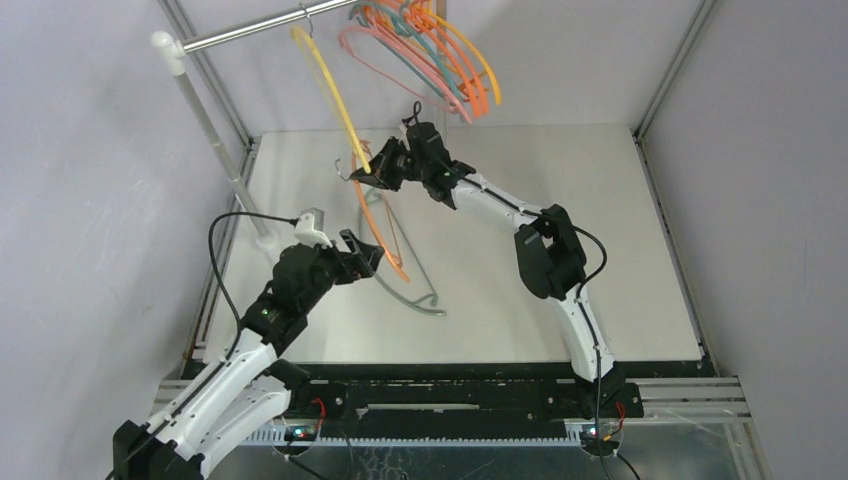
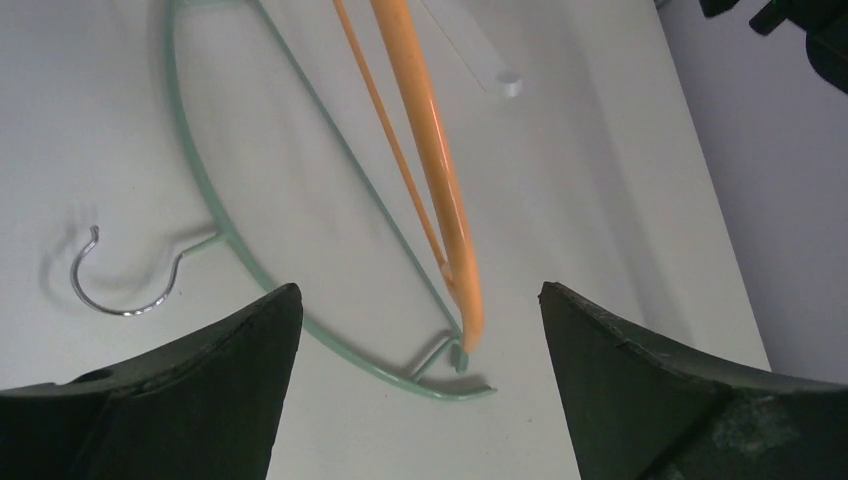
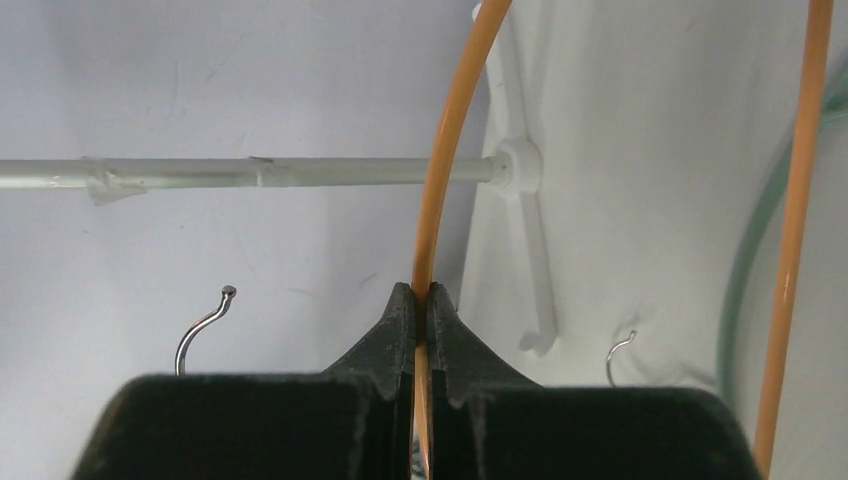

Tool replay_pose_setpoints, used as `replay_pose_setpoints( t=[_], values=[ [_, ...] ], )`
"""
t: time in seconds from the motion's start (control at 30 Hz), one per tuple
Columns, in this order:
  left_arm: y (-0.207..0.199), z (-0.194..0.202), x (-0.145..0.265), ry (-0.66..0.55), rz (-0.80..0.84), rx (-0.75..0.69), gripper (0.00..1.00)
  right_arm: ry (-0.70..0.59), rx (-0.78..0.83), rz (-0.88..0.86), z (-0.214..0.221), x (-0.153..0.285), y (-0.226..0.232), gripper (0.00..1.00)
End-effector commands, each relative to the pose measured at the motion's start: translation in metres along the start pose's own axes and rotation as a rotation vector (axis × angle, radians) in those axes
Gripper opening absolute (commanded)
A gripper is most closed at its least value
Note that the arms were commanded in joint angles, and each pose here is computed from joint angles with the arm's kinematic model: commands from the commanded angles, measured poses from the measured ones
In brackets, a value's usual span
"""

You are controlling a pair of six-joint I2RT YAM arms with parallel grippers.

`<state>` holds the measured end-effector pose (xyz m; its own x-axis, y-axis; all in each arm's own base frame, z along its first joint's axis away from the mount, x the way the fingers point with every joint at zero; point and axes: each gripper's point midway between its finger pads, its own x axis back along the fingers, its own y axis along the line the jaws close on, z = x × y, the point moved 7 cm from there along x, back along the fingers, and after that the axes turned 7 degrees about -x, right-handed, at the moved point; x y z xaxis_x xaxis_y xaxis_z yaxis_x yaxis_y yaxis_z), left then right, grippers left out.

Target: Organize the hangers

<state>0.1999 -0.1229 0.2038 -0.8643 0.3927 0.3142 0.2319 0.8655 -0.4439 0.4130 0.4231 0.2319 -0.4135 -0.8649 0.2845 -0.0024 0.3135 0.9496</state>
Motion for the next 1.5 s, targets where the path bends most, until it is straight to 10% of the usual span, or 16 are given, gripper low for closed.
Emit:
replay_pose_setpoints(
  t=[0.0,1.47],
  values=[
    [-0.012,-0.024,-0.004,-0.129,-0.023,-0.01,0.93,0.013,-0.021,-0.198,-0.009,0.034,0.072,0.0],
    [-0.039,-0.031,0.027,-0.107,0.068,0.058,0.93,0.127,-0.026,-0.093,0.035,0.033,0.046,0.0]
  ],
)
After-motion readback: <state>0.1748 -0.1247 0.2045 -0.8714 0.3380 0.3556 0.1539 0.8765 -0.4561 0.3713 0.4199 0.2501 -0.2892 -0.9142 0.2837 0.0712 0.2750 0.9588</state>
